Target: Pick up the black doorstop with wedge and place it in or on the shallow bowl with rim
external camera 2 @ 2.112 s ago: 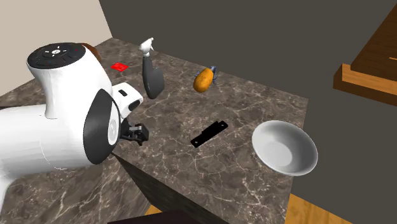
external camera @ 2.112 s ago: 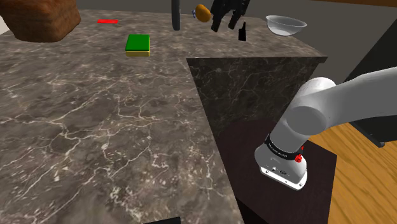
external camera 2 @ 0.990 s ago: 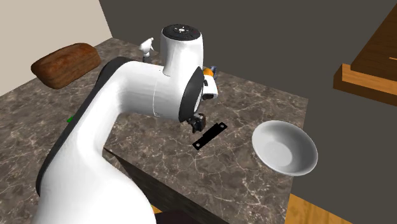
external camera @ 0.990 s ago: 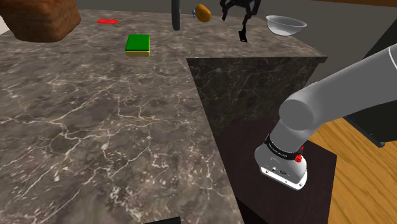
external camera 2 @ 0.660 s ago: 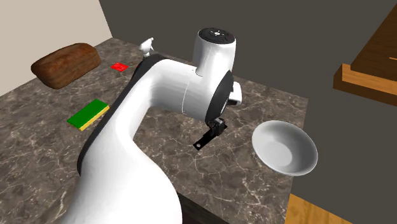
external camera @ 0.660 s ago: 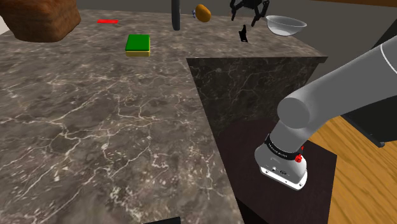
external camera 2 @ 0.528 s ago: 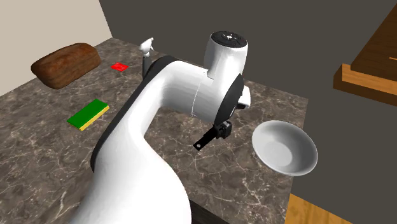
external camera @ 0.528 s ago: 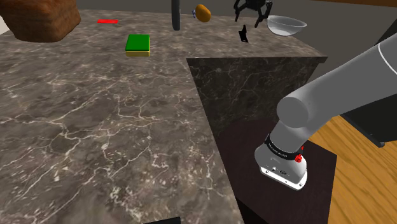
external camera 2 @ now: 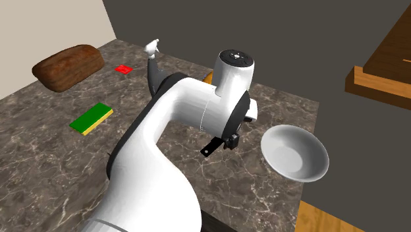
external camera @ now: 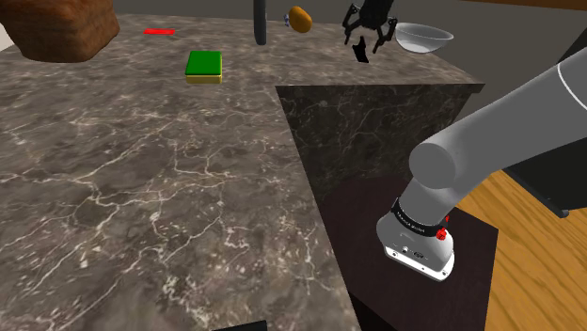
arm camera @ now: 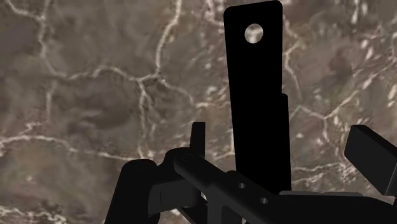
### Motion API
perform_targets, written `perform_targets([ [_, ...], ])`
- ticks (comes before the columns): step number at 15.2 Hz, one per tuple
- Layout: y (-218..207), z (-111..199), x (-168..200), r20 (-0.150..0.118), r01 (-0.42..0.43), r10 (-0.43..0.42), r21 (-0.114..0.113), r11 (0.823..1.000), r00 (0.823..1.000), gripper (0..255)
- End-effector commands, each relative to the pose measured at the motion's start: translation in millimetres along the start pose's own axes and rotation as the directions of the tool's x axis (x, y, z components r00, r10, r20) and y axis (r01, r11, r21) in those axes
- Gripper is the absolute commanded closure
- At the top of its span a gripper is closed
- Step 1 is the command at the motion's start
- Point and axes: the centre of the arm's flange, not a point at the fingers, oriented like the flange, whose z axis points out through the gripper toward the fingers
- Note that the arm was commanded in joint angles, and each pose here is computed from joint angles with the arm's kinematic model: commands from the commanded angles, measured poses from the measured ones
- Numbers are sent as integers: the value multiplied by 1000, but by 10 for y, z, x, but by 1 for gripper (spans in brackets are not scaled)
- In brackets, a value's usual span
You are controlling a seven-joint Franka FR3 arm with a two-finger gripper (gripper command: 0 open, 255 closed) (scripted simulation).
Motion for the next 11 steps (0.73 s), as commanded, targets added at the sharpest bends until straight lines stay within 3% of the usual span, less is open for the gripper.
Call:
perform_targets([
  [1, -2, 31, 4, -1, 0, 0, 1, 1000, 1000, 0],
  [7, -2, 30, 4, -1, 0, 0, 0, 1000, 1000, 0],
  [8, -2, 30, 4, -1, 0, 0, 0, 1000, 1000, 255],
  [11, -9, 31, 5, -1, 0, 0, 0, 1000, 1000, 255],
])
